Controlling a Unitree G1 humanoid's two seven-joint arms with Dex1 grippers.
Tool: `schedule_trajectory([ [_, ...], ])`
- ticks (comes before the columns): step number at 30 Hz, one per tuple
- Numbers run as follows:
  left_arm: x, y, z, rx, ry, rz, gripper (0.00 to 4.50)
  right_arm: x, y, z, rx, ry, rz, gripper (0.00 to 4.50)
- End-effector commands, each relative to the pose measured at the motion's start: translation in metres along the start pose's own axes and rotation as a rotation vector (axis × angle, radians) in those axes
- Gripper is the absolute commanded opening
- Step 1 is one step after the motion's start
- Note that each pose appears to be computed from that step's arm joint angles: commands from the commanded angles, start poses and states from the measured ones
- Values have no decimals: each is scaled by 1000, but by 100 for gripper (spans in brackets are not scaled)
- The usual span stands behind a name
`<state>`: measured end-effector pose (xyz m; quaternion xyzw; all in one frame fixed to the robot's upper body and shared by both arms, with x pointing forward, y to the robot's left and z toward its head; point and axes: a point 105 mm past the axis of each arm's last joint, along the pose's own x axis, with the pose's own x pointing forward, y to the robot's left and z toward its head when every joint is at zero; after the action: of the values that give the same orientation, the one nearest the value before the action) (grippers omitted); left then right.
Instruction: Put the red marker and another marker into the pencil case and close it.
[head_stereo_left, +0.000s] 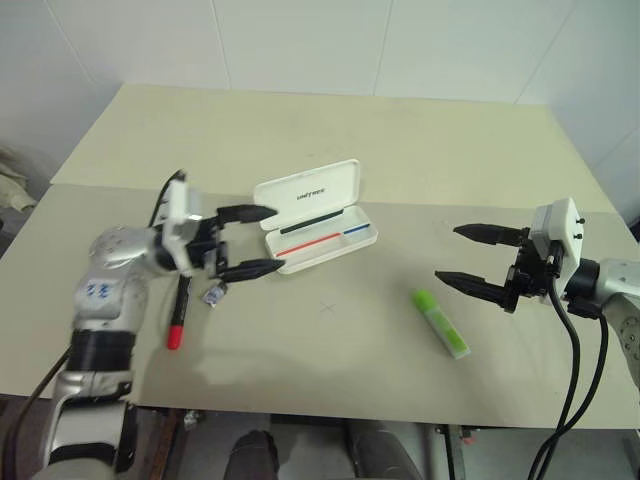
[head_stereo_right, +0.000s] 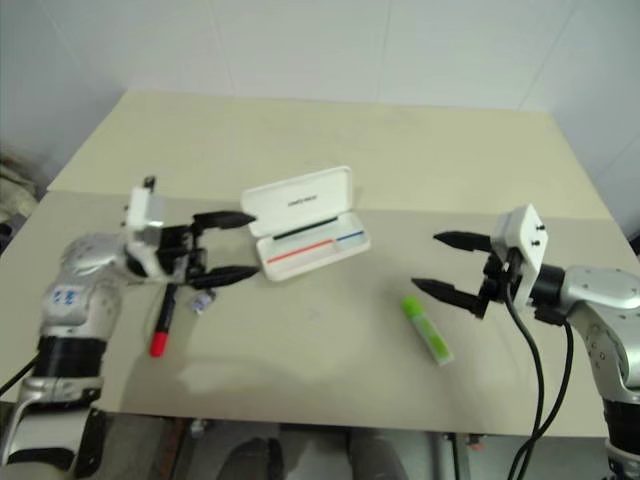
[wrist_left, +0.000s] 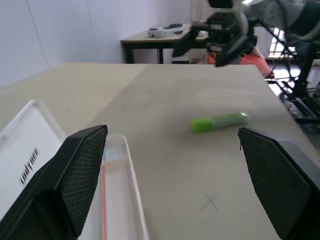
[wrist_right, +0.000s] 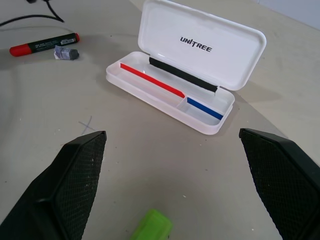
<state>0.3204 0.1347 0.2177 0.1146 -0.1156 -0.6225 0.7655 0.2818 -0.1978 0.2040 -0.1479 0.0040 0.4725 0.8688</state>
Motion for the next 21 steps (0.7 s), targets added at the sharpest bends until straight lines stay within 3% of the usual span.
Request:
schedule_trajectory([
  [1, 19, 5, 2, 64, 35, -25, 449, -4, -2, 10, -51, -38, -46, 450],
  [10, 38, 6, -20, 27, 181, -113, 449, -2, 4, 5, -36, -50, -97, 450],
  [21, 35, 0, -64, 12, 341, -137, 449, -14, 19, 5, 20, -58, -63, 450],
])
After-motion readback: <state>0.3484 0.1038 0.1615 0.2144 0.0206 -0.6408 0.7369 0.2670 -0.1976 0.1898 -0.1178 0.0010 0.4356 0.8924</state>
